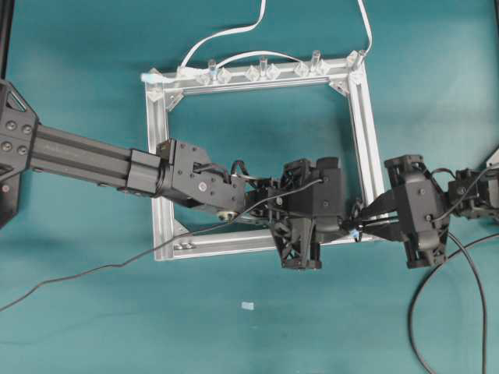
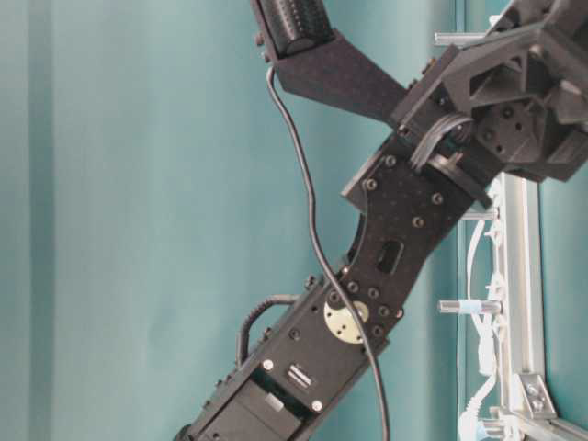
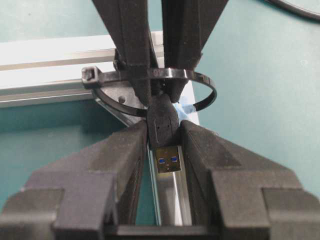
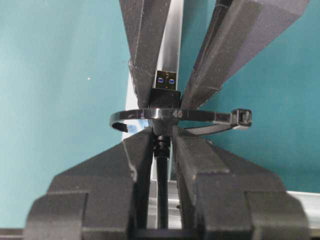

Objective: Insert the wire through the string loop located on the right side.
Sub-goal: 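Close the left gripper on the USB plug beyond the loop, then open the right gripper and pull the cable left with the left gripper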

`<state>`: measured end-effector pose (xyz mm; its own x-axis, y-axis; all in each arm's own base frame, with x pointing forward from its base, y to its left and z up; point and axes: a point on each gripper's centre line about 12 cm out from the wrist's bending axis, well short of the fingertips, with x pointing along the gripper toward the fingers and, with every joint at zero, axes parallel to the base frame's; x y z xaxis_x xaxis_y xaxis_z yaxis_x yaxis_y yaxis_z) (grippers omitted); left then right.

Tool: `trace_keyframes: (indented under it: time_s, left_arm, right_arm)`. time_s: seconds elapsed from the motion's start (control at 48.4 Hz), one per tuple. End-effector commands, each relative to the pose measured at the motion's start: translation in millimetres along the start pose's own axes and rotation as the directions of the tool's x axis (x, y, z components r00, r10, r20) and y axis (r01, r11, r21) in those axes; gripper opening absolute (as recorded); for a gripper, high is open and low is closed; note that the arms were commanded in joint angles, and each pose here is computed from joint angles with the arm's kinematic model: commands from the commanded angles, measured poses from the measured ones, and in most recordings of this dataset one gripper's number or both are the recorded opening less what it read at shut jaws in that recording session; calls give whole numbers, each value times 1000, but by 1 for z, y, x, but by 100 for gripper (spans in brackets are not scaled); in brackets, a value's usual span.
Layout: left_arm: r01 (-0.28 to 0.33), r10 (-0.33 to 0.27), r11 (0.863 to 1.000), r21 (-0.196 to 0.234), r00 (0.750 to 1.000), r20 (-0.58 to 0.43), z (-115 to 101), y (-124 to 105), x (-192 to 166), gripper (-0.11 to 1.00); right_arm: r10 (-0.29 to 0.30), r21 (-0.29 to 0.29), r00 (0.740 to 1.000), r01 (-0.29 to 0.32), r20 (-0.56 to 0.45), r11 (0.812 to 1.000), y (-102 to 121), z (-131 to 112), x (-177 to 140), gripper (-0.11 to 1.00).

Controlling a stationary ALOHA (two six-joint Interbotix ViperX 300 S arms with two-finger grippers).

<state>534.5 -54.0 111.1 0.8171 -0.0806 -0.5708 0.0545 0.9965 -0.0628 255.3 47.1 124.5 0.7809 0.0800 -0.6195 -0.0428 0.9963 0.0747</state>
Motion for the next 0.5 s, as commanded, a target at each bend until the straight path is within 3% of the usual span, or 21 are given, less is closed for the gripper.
trace_keyframes:
  time_s: [0.0, 0.31, 0.476]
  left_arm:
    - [12, -12, 1000, 8, 999, 47, 22, -7, -13, 24]
    - [13, -13, 1000, 8, 999, 47, 22, -8, -14, 24]
    - [11, -12, 1000, 8, 999, 45, 22, -7, -14, 24]
  right_arm:
    - [-3, 2, 1000, 3, 23, 1000, -1, 5, -2, 17]
    - [-4, 7, 1000, 4, 25, 1000, -1, 5, -2, 18]
    - [0, 6, 1000, 0, 9, 1000, -1, 2, -3, 64]
